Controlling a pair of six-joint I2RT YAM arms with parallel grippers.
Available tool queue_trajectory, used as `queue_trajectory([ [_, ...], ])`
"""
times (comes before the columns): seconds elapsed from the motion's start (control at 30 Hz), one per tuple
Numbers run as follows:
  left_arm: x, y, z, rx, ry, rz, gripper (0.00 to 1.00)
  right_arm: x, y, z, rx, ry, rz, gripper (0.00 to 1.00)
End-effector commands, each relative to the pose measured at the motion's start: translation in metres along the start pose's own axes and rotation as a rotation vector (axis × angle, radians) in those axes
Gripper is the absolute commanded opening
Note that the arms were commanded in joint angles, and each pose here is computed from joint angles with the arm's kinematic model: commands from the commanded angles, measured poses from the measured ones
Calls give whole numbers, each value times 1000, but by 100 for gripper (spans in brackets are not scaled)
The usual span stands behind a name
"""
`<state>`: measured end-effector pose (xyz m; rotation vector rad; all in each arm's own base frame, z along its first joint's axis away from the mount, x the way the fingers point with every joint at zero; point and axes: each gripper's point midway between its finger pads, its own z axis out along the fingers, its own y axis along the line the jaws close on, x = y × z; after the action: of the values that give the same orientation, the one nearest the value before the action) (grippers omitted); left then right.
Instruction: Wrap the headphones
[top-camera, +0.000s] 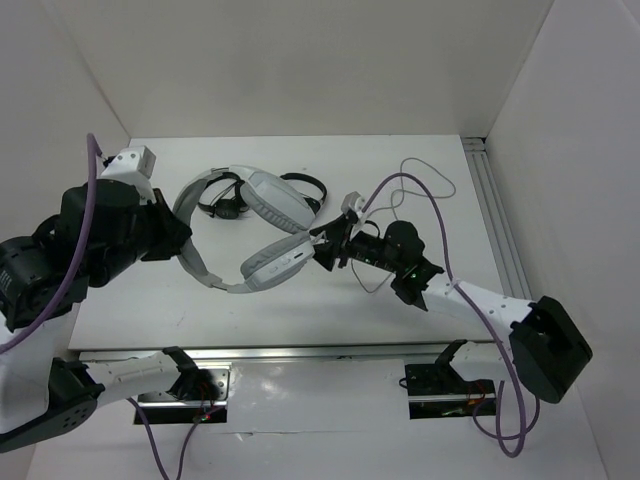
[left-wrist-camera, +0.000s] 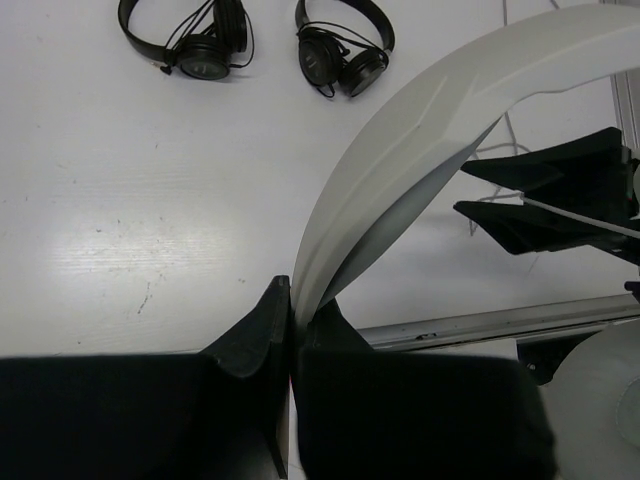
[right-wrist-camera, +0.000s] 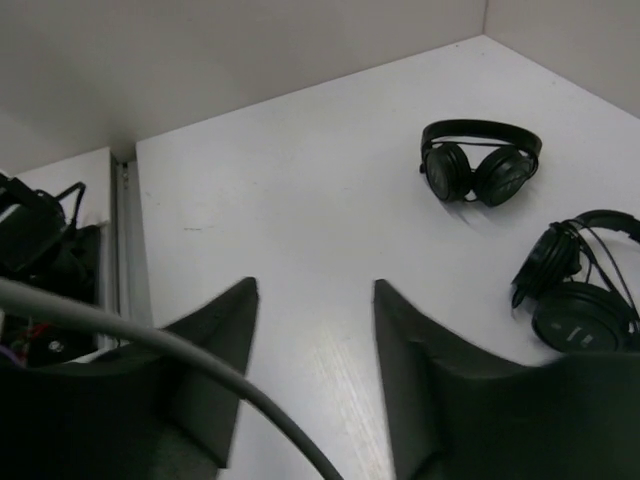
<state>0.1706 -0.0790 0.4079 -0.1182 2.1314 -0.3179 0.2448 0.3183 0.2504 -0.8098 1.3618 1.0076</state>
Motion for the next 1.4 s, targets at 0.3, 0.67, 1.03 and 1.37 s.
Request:
queue_trajectory([
  [0.3,-36,-3,-12,11,-155,-163,0,16,-22,-1,62,-75,40,11],
  [0.67,36,80,92,-623,-10,149,0,-51,-92,-82,786,-81,-74,0],
  [1.03,84,28,148,-440,178,523,0,-83,7,-55,368,105,-314,0],
  [1.37,132,-48,138,16,191,785,0,-101,35,-58,324,26,-350,5],
])
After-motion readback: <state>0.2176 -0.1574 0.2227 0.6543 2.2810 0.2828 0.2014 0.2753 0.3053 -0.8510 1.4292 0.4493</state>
